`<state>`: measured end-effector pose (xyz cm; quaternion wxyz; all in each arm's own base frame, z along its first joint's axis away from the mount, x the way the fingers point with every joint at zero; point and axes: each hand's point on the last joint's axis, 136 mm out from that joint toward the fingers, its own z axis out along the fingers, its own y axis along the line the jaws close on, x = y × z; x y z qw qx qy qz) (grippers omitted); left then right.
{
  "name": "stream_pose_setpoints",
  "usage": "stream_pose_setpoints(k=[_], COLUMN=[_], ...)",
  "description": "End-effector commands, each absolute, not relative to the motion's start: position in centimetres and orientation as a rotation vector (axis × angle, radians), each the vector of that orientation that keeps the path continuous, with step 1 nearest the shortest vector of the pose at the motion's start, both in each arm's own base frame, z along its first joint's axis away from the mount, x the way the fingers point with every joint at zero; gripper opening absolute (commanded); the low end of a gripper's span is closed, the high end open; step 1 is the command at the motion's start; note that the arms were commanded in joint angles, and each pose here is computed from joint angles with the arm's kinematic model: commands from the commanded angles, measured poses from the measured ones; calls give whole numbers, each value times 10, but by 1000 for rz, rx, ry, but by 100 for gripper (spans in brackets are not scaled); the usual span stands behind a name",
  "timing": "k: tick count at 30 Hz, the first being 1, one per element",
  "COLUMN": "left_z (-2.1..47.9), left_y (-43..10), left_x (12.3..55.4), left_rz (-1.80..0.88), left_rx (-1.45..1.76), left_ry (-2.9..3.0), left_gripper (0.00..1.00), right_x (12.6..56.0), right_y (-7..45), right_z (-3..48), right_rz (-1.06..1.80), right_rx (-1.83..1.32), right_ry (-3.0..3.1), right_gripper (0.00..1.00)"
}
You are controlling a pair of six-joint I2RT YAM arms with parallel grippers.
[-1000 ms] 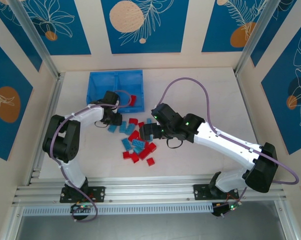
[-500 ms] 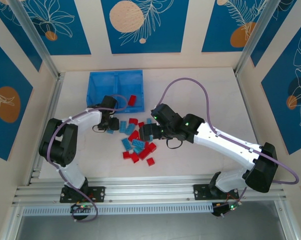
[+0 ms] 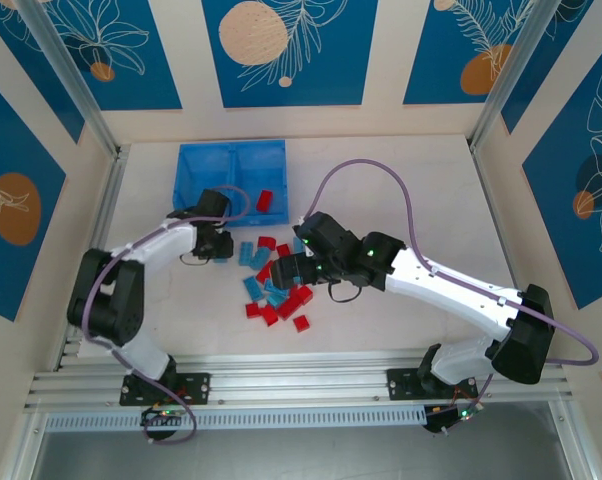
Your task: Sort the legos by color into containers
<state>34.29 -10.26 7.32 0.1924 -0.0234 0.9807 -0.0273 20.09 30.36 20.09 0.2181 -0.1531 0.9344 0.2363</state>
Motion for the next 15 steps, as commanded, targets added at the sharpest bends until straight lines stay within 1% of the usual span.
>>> stream_pose_setpoints(k=[1, 4, 7, 10, 15], left_z=[146, 182, 198, 199, 176], left_y=[-90, -78, -63, -54, -55], left_x=[357, 379, 411, 447, 494], left_rz=[-61, 2, 30, 34, -24], left_rx=[-116, -122, -164, -192, -177], left_ry=[2580, 2497, 2462, 2458, 2554], left_gripper=[21, 21, 21, 21, 20], right_x=[206, 209, 210, 209, 204], right_y=[312, 311, 311, 310, 301], right_z=[219, 223, 225, 226, 226], right_rz=[678, 669, 666, 669, 660], right_rx=[-439, -434, -431, -429, -407], right_ry=[2534, 2515, 2509, 2515, 2523], right_gripper=[98, 98, 99, 98, 99])
